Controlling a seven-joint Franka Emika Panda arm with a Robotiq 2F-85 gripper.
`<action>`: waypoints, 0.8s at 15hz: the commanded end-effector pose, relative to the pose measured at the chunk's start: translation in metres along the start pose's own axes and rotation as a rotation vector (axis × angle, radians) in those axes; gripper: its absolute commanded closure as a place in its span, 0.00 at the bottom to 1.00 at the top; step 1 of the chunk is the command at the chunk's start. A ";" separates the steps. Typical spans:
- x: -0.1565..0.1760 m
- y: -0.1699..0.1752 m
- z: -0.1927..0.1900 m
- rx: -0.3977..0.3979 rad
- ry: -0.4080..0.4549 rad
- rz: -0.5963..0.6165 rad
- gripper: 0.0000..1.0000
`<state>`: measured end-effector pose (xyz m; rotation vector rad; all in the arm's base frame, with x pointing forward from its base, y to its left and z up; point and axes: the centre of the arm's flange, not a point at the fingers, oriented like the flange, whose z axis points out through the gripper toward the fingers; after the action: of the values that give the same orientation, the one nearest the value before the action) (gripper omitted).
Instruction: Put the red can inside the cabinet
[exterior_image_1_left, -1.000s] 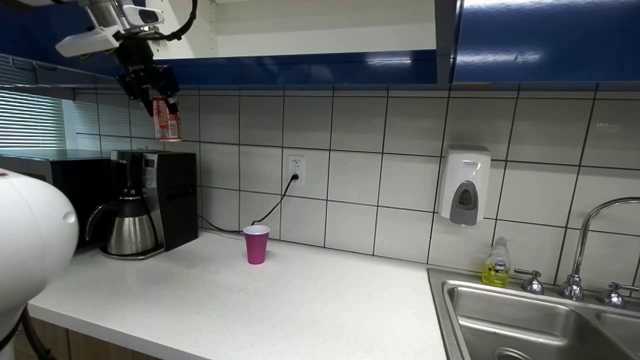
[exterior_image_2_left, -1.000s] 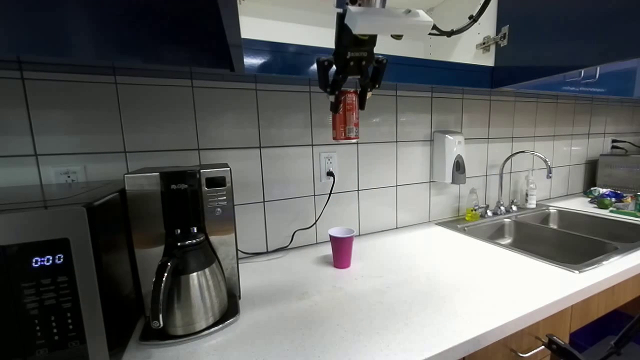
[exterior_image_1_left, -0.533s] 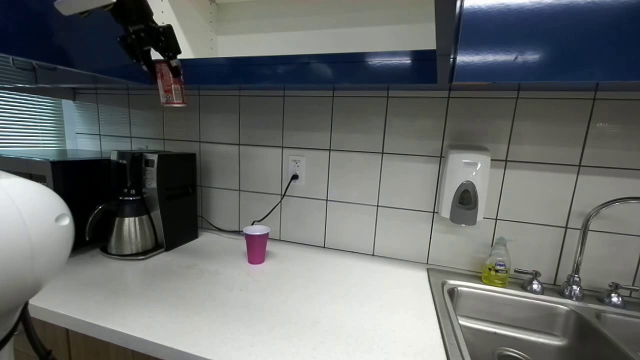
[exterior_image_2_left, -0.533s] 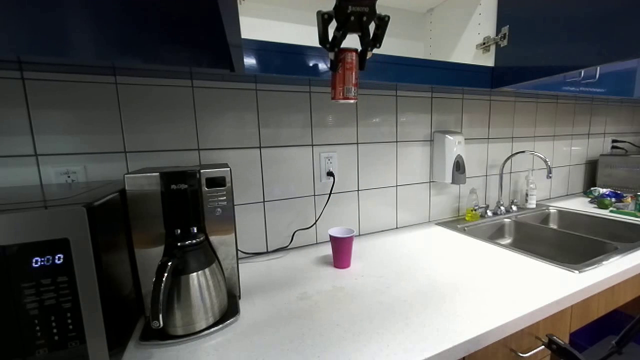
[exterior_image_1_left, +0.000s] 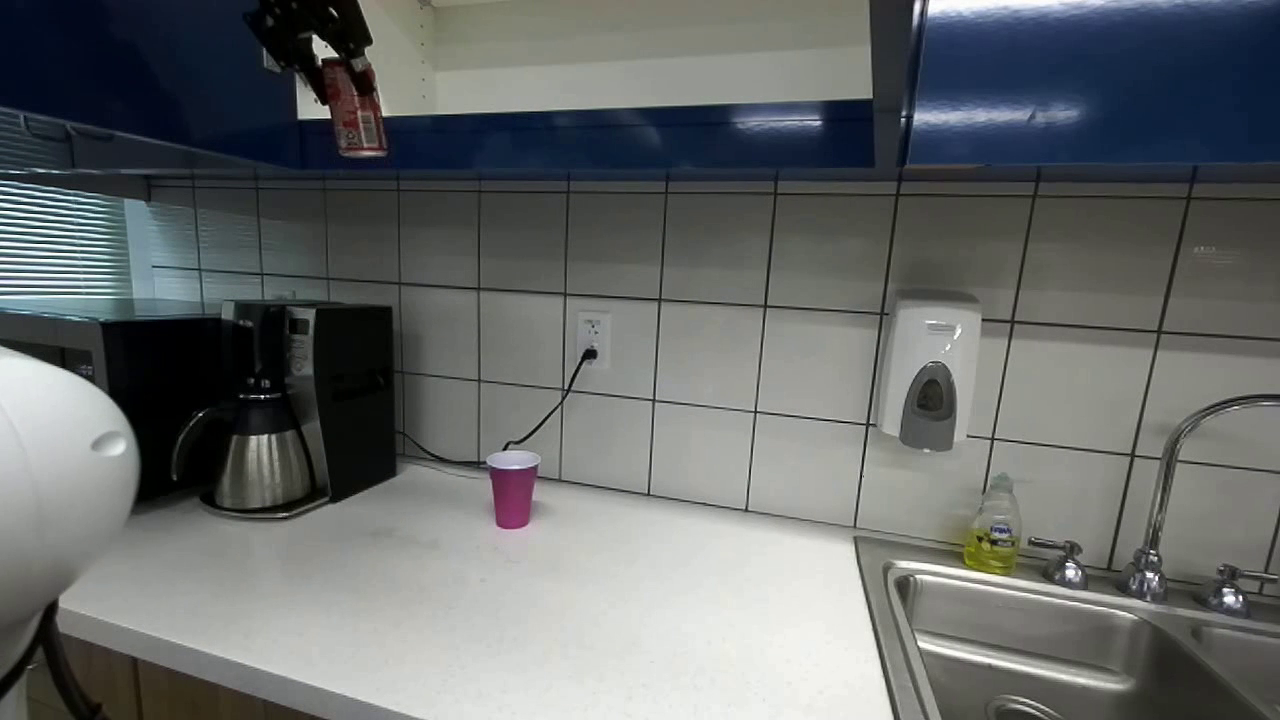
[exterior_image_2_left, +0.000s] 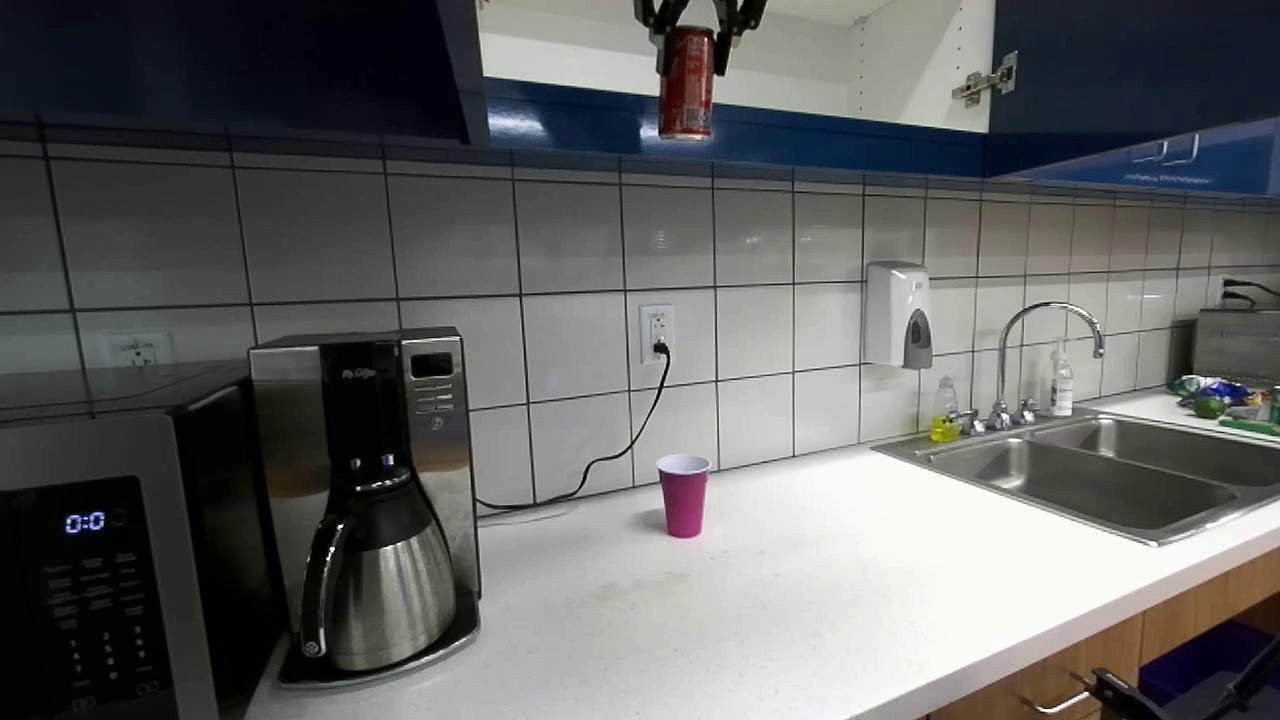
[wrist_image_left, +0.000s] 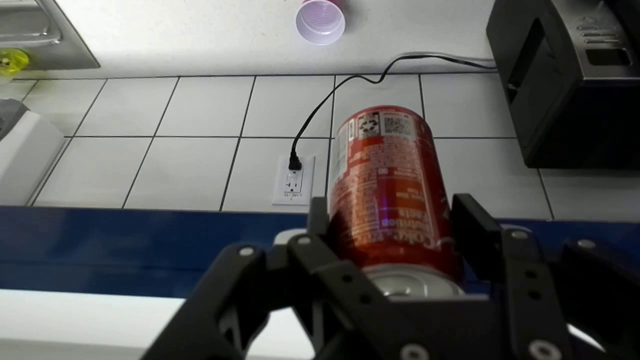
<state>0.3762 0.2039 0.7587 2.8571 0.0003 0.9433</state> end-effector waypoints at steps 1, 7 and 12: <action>0.034 0.001 -0.019 -0.026 0.011 -0.003 0.62; 0.067 0.009 -0.033 -0.046 0.016 0.022 0.62; 0.084 0.011 -0.045 -0.060 0.018 0.028 0.62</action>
<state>0.4082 0.1963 0.8174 2.8219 -0.0612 0.9565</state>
